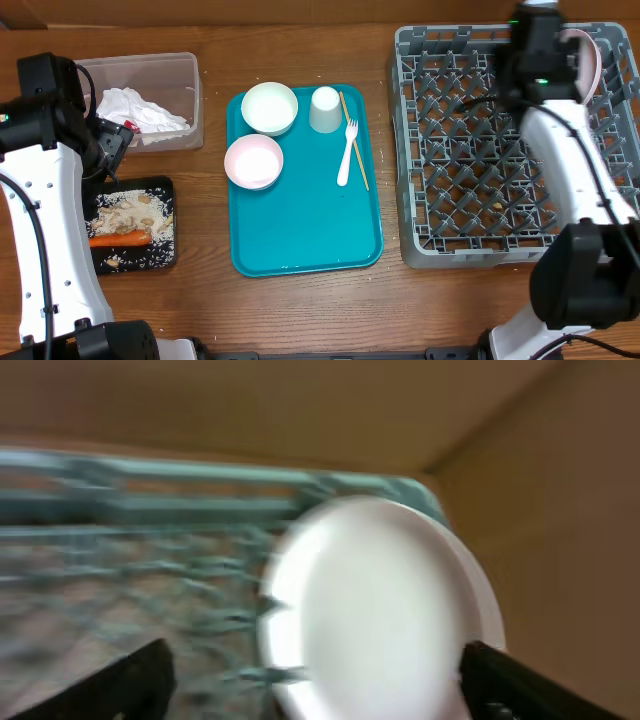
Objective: Sort waste into correct bins and load items into the dishwasher rack
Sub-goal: 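Move the right gripper to the white cup on the teal tray and grasp it, then carry the cup to the rack and set it down near the plate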
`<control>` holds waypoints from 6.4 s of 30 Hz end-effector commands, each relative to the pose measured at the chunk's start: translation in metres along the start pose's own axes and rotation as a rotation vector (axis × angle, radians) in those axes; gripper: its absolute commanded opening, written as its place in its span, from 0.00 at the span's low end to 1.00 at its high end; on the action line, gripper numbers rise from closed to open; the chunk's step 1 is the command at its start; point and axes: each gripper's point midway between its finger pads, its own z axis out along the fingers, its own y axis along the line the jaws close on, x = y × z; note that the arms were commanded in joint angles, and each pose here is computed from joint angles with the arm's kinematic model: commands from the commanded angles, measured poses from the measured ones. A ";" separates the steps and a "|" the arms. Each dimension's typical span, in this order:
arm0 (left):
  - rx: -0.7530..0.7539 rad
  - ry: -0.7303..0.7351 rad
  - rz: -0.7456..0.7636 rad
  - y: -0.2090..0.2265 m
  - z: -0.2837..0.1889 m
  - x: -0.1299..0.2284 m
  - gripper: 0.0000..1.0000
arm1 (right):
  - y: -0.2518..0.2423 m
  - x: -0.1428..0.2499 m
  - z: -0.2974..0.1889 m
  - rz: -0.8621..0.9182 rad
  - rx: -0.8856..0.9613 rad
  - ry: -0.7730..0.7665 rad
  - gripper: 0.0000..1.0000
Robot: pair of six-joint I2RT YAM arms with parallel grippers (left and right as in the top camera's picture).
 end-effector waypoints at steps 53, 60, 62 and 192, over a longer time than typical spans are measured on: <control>-0.014 -0.004 -0.019 0.002 0.002 -0.002 1.00 | 0.353 -0.002 -0.128 0.183 -0.905 -0.068 1.00; -0.014 -0.004 -0.019 0.002 0.002 -0.002 1.00 | 0.312 -0.041 -0.140 0.261 -0.897 -0.141 1.00; -0.014 -0.004 -0.019 0.002 0.002 -0.002 1.00 | 0.306 -0.035 -0.124 0.265 -0.871 -0.111 1.00; -0.014 -0.004 -0.019 0.002 0.002 -0.002 1.00 | 0.004 0.088 0.009 0.549 -0.210 0.357 0.18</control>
